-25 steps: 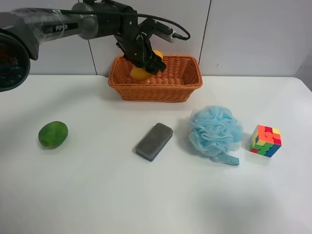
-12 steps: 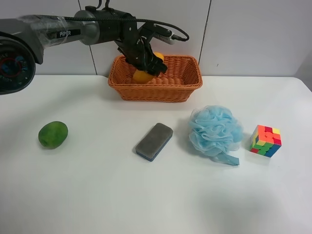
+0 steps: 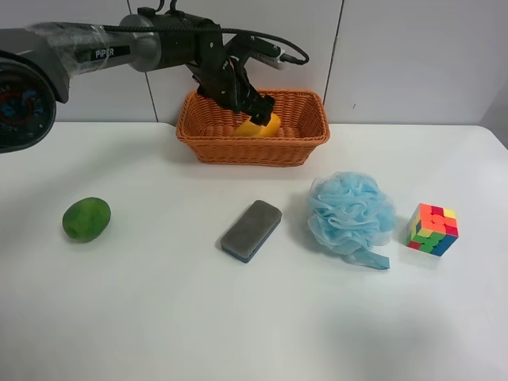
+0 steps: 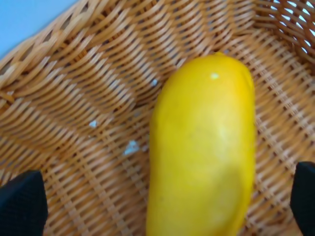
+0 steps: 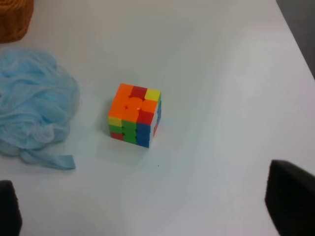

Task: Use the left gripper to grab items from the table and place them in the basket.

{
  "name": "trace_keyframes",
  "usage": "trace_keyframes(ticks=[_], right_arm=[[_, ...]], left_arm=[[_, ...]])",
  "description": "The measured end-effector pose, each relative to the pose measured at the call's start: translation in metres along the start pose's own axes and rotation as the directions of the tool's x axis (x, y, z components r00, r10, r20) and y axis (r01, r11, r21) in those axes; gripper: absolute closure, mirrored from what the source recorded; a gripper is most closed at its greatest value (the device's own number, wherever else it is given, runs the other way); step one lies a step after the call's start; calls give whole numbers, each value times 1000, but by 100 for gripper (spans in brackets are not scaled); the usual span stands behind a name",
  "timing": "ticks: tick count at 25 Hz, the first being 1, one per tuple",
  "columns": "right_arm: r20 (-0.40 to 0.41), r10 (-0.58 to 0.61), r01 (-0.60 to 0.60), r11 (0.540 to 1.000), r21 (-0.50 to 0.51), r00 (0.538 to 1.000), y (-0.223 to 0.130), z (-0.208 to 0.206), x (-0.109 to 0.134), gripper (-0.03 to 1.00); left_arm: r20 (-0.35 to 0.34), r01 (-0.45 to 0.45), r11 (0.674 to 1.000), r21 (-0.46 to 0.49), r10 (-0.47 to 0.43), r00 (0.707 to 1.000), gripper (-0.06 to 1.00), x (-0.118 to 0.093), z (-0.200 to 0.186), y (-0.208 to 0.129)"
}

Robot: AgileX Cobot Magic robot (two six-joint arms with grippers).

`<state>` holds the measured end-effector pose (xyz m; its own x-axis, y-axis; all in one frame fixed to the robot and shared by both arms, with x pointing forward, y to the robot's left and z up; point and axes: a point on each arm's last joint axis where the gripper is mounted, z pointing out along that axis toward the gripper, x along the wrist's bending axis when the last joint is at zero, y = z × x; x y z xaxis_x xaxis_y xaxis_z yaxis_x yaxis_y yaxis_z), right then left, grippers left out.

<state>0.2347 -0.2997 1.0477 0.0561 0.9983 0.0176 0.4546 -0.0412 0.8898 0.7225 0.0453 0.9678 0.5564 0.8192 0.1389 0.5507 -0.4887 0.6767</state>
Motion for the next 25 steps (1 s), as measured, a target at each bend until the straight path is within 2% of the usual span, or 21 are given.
trace_keyframes(ticks=[4,7,8,13,18,25], right_arm=[[0,0,0,1000,0,1000,0,0,0,-3],[0,0,0,1000,0,1000,0,0,0,-3],[0,0,0,1000,0,1000,0,0,0,-3],[0,0,0,1000,0,1000,0,0,0,-3],[0,0,0,1000,0,1000,0,0,0,-3],[0,0,0,1000,0,1000,0,0,0,-3]], left_arm=[[5,5,999,50,-5,1000,-5,4,-38,13],[11,10,992,126,-12,1000,-5,7,-77,20],[11,10,992,126,-12,1000,-5,7,-77,20],[2,20,975,220,-21,1000,-5,13,-154,30],[-7,24,980,196,-23,1000,-5,15,-199,35],[7,63,970,233,-66,998,-5,7,-249,-14]])
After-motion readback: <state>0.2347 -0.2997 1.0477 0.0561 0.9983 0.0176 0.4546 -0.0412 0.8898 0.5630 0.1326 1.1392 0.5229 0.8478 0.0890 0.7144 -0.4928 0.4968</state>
